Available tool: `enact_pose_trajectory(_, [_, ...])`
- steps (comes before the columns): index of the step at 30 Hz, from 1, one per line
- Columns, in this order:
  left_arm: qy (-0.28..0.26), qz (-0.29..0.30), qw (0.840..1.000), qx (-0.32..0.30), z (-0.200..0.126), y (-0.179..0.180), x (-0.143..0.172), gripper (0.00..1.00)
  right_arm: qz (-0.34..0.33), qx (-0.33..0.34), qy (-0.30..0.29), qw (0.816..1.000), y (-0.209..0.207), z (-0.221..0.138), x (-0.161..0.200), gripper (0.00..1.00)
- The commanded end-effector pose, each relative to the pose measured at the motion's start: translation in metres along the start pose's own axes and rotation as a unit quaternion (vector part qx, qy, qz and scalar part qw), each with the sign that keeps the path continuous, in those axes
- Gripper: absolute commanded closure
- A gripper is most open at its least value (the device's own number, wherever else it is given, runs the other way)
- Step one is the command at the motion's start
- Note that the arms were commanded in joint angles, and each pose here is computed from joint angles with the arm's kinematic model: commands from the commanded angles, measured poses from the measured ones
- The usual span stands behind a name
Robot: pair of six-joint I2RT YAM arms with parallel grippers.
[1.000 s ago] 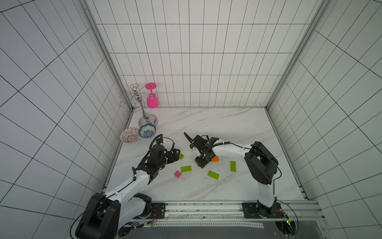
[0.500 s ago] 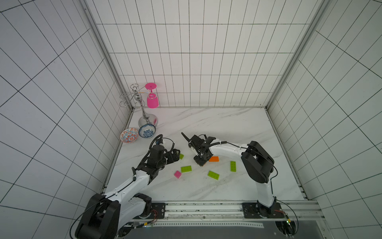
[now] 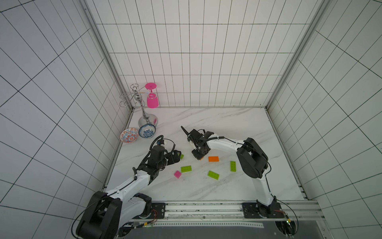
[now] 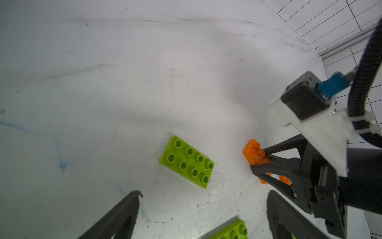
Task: Assemble a small pinwheel with lego
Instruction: Move the lego brick at the center of the board, then assemble the lego brick at the center of the board.
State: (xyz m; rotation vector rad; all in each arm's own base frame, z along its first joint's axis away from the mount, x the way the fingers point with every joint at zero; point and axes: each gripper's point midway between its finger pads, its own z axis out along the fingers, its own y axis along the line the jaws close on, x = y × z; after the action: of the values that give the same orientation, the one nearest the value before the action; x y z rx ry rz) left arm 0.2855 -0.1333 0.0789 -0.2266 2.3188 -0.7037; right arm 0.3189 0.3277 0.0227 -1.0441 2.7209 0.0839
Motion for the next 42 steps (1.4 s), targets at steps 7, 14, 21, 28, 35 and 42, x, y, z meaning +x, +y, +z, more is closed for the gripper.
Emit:
enact_pose_trajectory(7, [-0.008, 0.027, 0.999, 0.026, 0.008, -0.023, -0.009, 0.03, -0.011, 0.001, 0.059, 0.998, -0.03, 0.024, 0.017, 0.65])
enact_pose_trajectory(14, [-0.019, 0.039, 0.998, 0.033, 0.004, -0.031, -0.012, 0.03, -0.004, -0.052, 0.008, 0.999, -0.012, -0.008, -0.012, 0.45])
enact_pose_trajectory(21, [-0.022, 0.084, 0.994, 0.066, -0.006, -0.055, -0.008, 0.03, 0.035, -0.054, -0.043, 0.997, -0.035, -0.051, 0.0, 0.4])
enact_pose_trajectory(28, [0.022, 0.126, 0.984, 0.122, 0.004, -0.096, 0.032, 0.03, 0.096, -0.08, -0.035, 0.992, -0.066, -0.042, 0.044, 0.24])
enact_pose_trajectory(35, [0.033, 0.13, 0.983, 0.128, 0.006, -0.099, 0.037, 0.03, 0.117, -0.15, -0.013, 0.982, -0.052, -0.026, 0.052, 0.08])
enact_pose_trajectory(42, [0.02, 0.138, 0.985, 0.103, 0.003, -0.09, 0.032, 0.03, 0.127, -0.164, 0.013, 0.978, -0.044, -0.018, 0.068, 0.15])
